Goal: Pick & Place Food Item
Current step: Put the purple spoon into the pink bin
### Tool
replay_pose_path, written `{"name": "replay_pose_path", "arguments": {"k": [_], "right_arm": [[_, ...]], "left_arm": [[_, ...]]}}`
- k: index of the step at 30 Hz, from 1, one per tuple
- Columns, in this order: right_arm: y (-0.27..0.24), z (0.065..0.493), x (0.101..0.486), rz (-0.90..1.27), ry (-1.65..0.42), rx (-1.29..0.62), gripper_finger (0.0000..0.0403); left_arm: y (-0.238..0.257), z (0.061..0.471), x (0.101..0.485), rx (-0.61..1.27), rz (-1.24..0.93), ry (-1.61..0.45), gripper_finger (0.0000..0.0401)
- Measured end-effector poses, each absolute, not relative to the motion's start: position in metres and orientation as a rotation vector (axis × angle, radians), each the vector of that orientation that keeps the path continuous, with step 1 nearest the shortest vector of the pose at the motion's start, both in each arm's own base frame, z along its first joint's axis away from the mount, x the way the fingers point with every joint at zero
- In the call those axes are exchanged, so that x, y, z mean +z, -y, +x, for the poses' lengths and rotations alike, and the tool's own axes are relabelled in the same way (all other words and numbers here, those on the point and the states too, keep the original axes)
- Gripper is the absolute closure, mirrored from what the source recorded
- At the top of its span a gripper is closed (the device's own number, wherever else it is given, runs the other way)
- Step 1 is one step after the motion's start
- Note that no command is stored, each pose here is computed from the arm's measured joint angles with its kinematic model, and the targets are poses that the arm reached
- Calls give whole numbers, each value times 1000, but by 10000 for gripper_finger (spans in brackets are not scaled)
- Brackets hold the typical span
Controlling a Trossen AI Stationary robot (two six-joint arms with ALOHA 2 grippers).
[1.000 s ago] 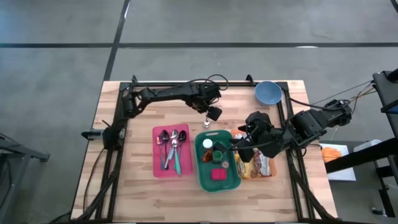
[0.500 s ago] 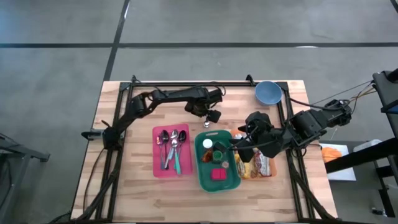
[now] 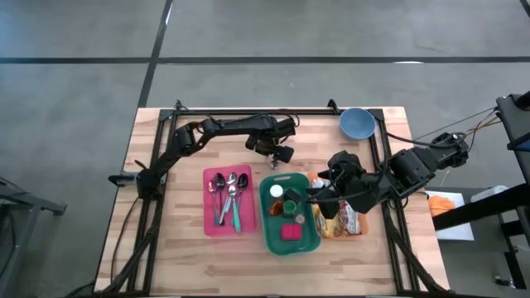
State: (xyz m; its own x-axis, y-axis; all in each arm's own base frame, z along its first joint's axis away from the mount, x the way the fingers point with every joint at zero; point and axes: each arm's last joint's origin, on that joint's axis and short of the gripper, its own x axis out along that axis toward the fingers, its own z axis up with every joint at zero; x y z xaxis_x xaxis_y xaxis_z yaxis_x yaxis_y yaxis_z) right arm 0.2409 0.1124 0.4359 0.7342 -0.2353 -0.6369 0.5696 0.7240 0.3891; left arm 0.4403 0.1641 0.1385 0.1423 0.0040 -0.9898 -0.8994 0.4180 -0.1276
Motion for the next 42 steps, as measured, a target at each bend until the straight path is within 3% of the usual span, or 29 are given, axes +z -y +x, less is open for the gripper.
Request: {"name": "replay_pose_path", "arguments": {"k": [9, 25, 28, 33, 42], "right_arm": [[-119, 238, 436, 619, -596, -454, 84], [-126, 234, 436, 620, -601, -435, 84], [-126, 234, 435, 618, -602, -435, 84], [-126, 234, 435, 623, -601, -435, 84], [-126, 234, 436, 656, -595, -445, 84]], "left_arm": [[-176, 437, 138, 813, -935, -1244, 289], [-177, 419, 121, 795, -960, -1357, 298], [-177, 418, 122, 795, -960, -1366, 321], [-177, 417, 122, 762, -921, -1387, 391], [-177, 417, 122, 713, -875, -1402, 399]]}}
